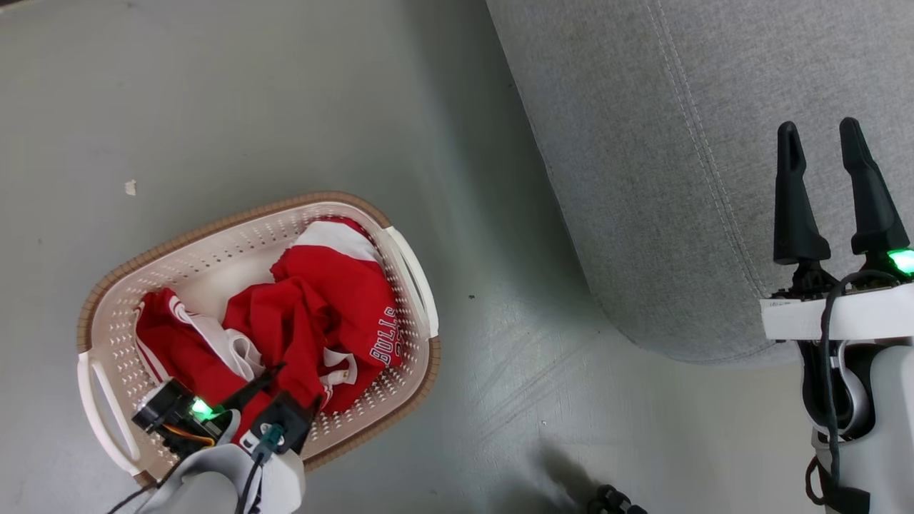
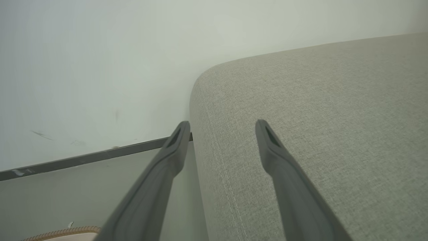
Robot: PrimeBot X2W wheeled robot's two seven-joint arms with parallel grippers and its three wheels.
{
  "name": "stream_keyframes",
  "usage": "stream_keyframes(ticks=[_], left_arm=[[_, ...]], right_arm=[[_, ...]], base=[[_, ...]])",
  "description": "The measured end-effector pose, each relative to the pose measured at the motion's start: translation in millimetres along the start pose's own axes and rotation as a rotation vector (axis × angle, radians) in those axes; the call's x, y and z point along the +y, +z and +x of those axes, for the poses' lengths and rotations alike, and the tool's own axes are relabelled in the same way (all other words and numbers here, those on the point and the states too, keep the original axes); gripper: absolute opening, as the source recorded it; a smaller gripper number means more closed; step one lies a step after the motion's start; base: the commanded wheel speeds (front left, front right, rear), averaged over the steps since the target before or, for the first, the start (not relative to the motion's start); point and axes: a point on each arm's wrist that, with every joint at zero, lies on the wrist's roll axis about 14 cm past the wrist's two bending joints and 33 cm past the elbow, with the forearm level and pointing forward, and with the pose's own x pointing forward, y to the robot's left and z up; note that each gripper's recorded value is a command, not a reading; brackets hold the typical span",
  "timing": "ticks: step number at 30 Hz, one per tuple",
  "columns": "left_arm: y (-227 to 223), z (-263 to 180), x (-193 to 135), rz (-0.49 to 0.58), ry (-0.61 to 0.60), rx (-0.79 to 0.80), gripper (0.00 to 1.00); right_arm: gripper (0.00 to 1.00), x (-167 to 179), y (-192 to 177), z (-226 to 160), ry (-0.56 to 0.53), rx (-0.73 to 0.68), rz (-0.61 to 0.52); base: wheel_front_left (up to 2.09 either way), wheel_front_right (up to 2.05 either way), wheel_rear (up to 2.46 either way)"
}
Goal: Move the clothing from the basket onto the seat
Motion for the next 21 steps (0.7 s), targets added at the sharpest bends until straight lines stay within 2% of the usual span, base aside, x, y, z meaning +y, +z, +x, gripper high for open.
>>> stream_keyframes(ticks=[21], left_arm=[[-48,27,10,0.011,0.006,0.129,1.00]], right_arm=[[1.00,-3,-18,16,-0.008,0.030,-0.004]], base=[[0.00,0.00,0.00]])
